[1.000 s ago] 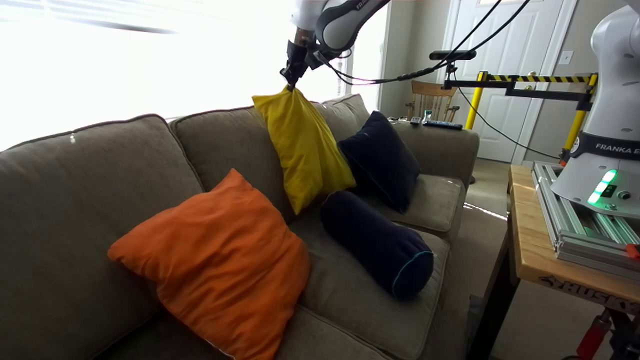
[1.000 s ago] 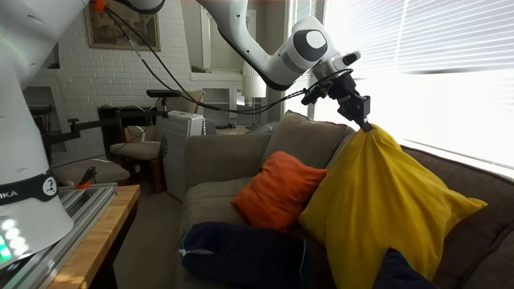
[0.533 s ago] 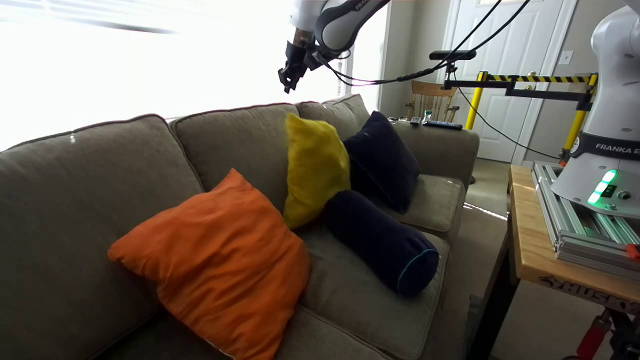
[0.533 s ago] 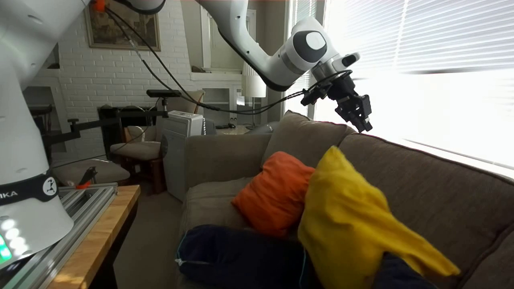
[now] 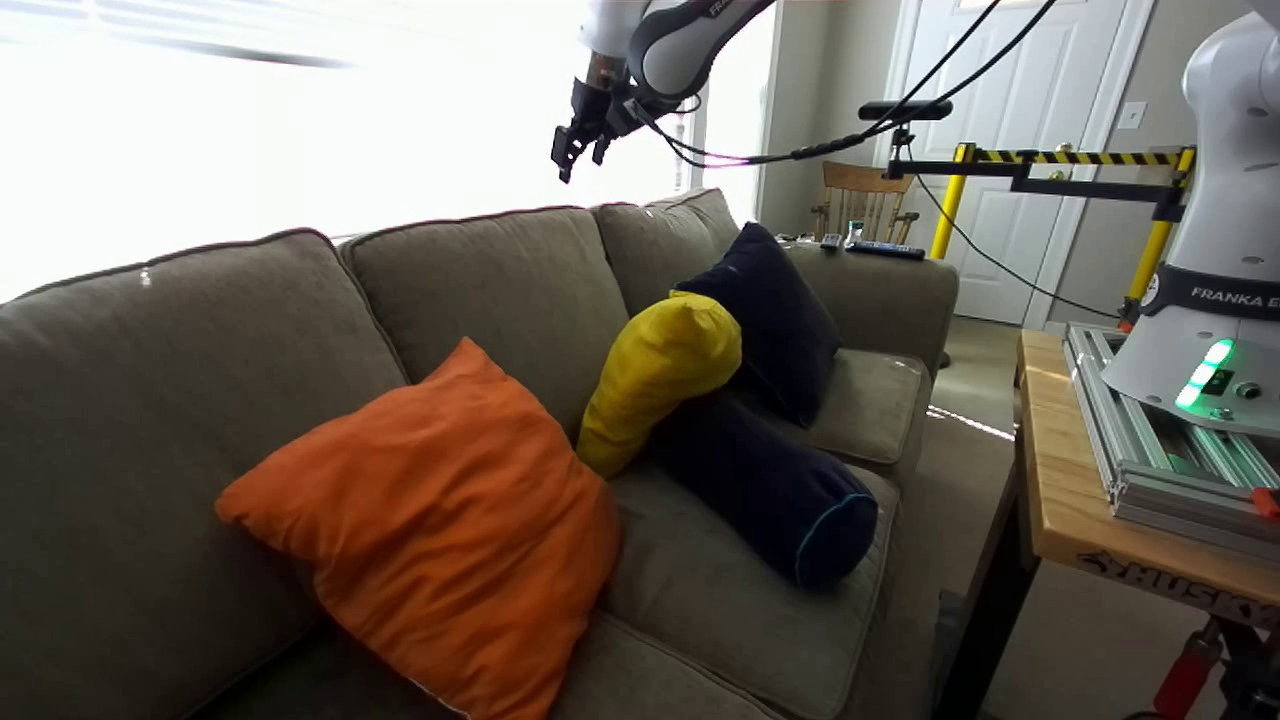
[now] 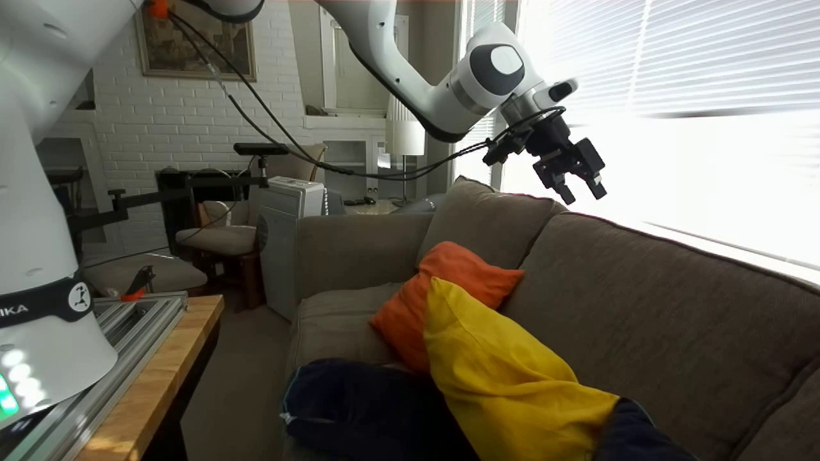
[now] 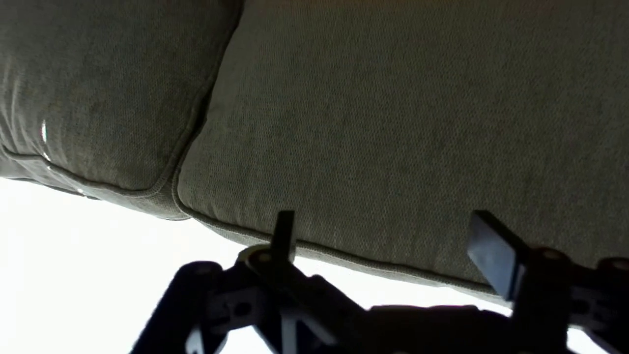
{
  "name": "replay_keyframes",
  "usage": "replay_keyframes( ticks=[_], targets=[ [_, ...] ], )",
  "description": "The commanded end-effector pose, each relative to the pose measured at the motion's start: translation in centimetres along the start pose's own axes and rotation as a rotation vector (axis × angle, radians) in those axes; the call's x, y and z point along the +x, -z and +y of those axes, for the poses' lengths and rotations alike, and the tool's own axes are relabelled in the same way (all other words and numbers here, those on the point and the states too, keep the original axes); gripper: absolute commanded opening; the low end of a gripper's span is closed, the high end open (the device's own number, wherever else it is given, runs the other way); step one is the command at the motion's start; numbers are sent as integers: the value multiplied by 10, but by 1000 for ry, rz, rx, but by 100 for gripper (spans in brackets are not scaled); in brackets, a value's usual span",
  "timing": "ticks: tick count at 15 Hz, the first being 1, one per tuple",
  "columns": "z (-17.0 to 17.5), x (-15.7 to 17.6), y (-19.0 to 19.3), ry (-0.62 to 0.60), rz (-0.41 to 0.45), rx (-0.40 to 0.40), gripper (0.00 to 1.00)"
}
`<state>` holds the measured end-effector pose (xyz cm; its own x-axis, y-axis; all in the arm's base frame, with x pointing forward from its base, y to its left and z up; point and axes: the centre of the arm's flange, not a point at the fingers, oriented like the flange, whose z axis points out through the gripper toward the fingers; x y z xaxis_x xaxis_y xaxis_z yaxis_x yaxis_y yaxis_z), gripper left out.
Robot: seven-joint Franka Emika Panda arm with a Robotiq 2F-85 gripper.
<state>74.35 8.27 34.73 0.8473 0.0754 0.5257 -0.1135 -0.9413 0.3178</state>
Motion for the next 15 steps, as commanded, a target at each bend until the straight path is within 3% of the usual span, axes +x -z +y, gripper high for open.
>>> replay_keyframes(
  ticks=[1, 3, 7, 15],
  targets=[
    [2, 1, -2, -5, -31, 27, 100],
    [7, -13, 2, 8, -74, 162, 100],
    [28, -40, 8, 5, -186, 315, 100],
    [85, -96, 9, 5, -460, 258, 100]
  ],
)
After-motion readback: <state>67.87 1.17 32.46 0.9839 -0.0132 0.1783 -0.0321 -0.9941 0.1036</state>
